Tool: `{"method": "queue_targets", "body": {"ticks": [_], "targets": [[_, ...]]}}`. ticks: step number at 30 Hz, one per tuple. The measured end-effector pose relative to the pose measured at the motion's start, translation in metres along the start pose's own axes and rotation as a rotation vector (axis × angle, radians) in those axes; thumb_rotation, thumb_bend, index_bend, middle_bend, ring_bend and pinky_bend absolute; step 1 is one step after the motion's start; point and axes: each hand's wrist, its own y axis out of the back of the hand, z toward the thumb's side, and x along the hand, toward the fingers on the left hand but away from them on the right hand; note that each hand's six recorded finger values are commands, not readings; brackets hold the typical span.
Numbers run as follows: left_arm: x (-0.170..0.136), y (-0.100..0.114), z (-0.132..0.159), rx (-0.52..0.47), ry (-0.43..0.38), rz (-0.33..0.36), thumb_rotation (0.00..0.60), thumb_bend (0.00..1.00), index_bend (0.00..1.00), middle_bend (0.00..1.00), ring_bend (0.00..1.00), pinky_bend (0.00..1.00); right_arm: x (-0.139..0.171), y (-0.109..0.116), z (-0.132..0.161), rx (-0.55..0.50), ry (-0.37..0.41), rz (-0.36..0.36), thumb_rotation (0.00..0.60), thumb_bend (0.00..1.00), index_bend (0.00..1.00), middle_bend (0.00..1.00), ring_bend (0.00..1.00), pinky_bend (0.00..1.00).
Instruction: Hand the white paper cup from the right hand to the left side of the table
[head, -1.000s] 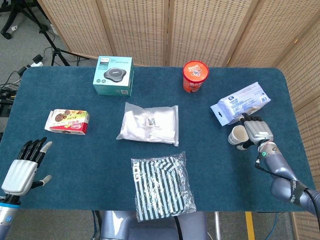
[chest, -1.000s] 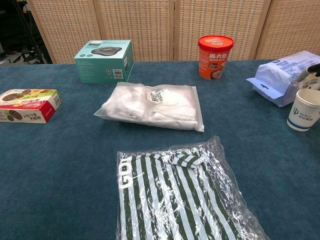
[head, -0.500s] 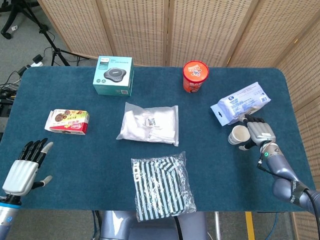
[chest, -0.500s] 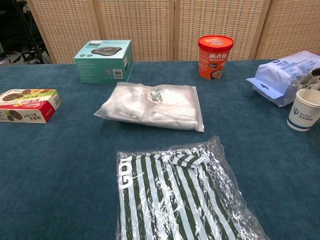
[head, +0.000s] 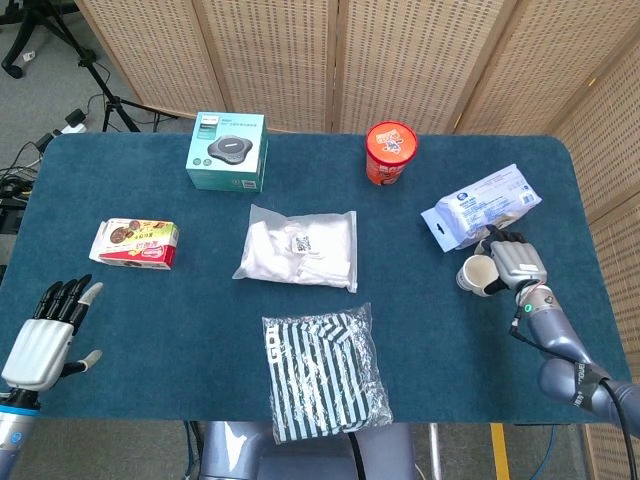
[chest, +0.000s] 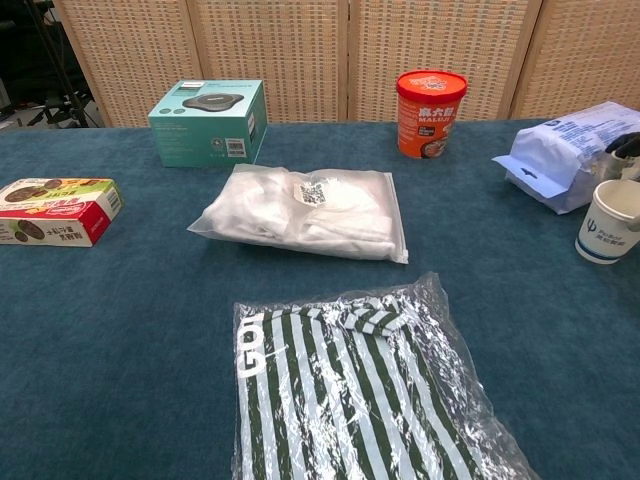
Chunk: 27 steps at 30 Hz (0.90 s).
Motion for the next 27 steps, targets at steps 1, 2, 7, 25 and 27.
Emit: {"method": "queue_targets", "body": {"ticks": [1,2,7,25,27], "targets": [[0.0,0.0,0.0,0.0,0.0,-0.001,0.6,0.15,0.0,0.0,0.0,0.0,0.0,0.0,0.0,0.0,0.0,0.0,0.6,0.21,0.34,0.0,0.0,0.0],[0.0,0.0,0.0,0.0,0.0,-0.001,0.6,0.15,0.0,0.0,0.0,0.0,0.0,0.0,0.0,0.001,0.0,0.0,0.6,0.21,0.35,0.0,0.0,0.0],[0.0,-0.001,0.0,-0.001,0.001,-0.007,0.6,0.15,0.0,0.0,0.0,0.0,0.001,0.003,0.0,0.006,0.0,-0.009,0.6,0.21,0.38,0.0,0.0,0.0],[0.0,0.001,0.0,-0.008,0.003,-0.002,0.6,0.16,0.0,0.0,0.0,0.0,0.025,0.033,0.019,0.052,0.024,-0.067,0.6,0.23,0.44,0.0,0.0,0.0],[0.0,0.002,-0.001,-0.011,0.006,0.001,0.6,0.16,0.0,0.0,0.0,0.0,0.033,0.038,0.029,0.057,0.04,-0.075,0.6,0.23,0.44,0.0,0.0,0.0]]}}
